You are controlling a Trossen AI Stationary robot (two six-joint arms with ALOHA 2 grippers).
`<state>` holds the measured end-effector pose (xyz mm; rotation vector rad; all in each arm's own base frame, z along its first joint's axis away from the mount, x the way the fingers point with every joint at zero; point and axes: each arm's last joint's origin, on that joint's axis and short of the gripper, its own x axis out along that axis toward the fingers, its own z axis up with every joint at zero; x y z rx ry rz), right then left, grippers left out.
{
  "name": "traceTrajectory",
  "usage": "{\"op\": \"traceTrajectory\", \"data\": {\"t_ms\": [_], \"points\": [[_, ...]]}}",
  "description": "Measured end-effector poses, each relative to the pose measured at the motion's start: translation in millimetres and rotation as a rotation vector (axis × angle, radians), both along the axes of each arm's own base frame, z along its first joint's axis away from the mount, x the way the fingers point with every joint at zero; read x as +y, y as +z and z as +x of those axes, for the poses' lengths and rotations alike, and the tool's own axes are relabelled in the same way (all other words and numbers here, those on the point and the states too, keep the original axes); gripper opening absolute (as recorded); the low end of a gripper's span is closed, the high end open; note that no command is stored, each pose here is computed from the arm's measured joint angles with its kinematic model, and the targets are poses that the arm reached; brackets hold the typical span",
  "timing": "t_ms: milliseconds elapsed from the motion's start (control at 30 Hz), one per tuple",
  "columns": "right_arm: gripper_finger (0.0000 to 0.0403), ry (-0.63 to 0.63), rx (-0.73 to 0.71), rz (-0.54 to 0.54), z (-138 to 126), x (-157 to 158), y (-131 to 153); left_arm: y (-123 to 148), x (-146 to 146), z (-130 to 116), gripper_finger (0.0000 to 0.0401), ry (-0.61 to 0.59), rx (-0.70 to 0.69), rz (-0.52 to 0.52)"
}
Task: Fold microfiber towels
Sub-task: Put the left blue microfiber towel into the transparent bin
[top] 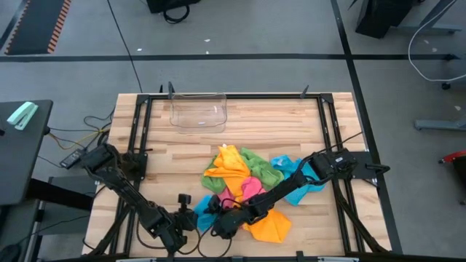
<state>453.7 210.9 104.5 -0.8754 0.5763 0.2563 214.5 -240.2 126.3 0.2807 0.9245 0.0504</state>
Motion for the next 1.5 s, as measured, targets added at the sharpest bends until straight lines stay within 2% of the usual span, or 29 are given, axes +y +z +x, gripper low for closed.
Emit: {"op": "traceTrajectory", "data": {"t_ms": [133,233,433,600,667,800,1000,1133,1333,1500], "points": [[0.0272,0.023,0.039,0.01,2.9,-9.1,-0.8,-2.1,-1.4,0.1,0.0019,0.03,0.002,-0.036],[0.0241,0.054,0.047,-0.002,3.1,-9.8,-1.1,-2.1,-2.0,0.3,0.0013,0.031,0.0,-0.044],[0.0147,0.047,0.052,0.014,2.4,-9.2,-1.7,-0.7,-3.0,-0.8,0.0016,0.04,-0.001,-0.066],[0.0065,0.015,0.057,0.067,1.1,-6.8,-2.7,20.1,-2.3,-9.6,0.0015,0.019,-0.003,-0.106],[0.0045,0.01,0.058,0.074,0.7,-6.5,-1.7,31.0,-0.6,-15.6,0.0011,0.019,-0.01,-0.116],[0.0034,0.0,0.06,0.069,-1.9,-7.7,7.8,42.3,-1.2,-28.9,0.0011,0.002,-0.008,-0.114],[0.0031,-0.033,-0.042,0.097,-5.1,-12.8,62.3,46.1,-8.5,-41.7,0.0033,-0.038,-0.011,-0.126],[0.003,-0.075,-0.07,0.085,-9.7,-25.4,93.4,46.2,-10.1,-44.3,0.0031,-0.041,-0.014,-0.128],[0.003,-0.202,-0.1,0.051,-4.8,-62.3,114.6,46.7,-9.1,-43.1,0.0013,-0.018,-0.045,-0.117],[0.0029,-0.303,-0.119,0.023,7.3,-108.1,119.0,50.3,-5.2,-39.8,0.0011,-0.001,-0.2,0.029]]}}
